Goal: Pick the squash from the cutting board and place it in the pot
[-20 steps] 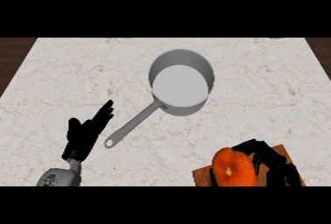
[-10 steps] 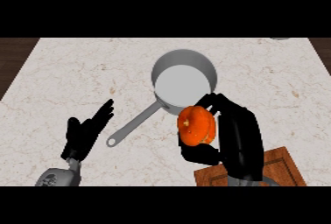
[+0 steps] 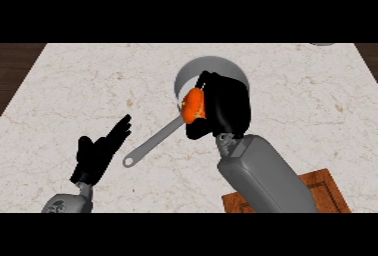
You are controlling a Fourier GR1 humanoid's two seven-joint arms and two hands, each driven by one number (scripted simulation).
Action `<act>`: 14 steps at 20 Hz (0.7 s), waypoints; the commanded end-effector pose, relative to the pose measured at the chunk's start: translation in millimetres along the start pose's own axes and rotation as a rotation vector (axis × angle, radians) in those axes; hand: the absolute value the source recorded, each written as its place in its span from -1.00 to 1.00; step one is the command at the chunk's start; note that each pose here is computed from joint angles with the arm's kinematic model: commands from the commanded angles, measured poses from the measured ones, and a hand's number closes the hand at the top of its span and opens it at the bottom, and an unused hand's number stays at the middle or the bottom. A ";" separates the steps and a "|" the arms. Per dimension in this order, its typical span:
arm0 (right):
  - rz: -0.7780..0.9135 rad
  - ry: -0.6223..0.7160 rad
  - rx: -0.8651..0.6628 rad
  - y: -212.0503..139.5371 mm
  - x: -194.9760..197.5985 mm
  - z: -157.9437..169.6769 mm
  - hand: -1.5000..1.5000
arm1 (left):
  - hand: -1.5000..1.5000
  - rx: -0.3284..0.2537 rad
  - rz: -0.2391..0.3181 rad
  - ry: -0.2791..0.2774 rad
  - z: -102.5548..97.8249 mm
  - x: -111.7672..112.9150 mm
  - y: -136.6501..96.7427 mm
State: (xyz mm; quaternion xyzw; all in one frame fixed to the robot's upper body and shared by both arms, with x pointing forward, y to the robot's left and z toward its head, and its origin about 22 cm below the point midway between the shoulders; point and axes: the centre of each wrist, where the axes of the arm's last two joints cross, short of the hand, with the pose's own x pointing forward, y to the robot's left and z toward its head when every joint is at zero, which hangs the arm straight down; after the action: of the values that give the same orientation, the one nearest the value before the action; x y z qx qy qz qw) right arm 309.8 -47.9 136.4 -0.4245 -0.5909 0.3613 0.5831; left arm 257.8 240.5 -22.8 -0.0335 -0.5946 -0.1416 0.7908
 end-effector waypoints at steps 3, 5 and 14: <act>0.298 0.102 0.048 13.1 28.3 -39.3 1.00 | 0.00 -0.016 0.012 -0.011 -6.2 1.1 -1.2; 0.302 0.145 0.148 28.6 23.2 -44.5 1.00 | 0.00 -0.003 -0.014 -0.013 -9.7 7.5 -11.0; 0.277 0.392 0.467 53.4 9.7 -71.6 -1.00 | 0.00 -0.052 -0.004 -0.033 -17.7 16.7 -21.6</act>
State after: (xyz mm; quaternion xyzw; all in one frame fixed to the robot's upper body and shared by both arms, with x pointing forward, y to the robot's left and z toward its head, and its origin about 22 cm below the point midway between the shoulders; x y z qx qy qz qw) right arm 372.7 -28.1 98.6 -0.4211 -0.3675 0.4763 0.6788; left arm 267.4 223.5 -21.1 -0.0455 -0.5983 -0.1552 0.7848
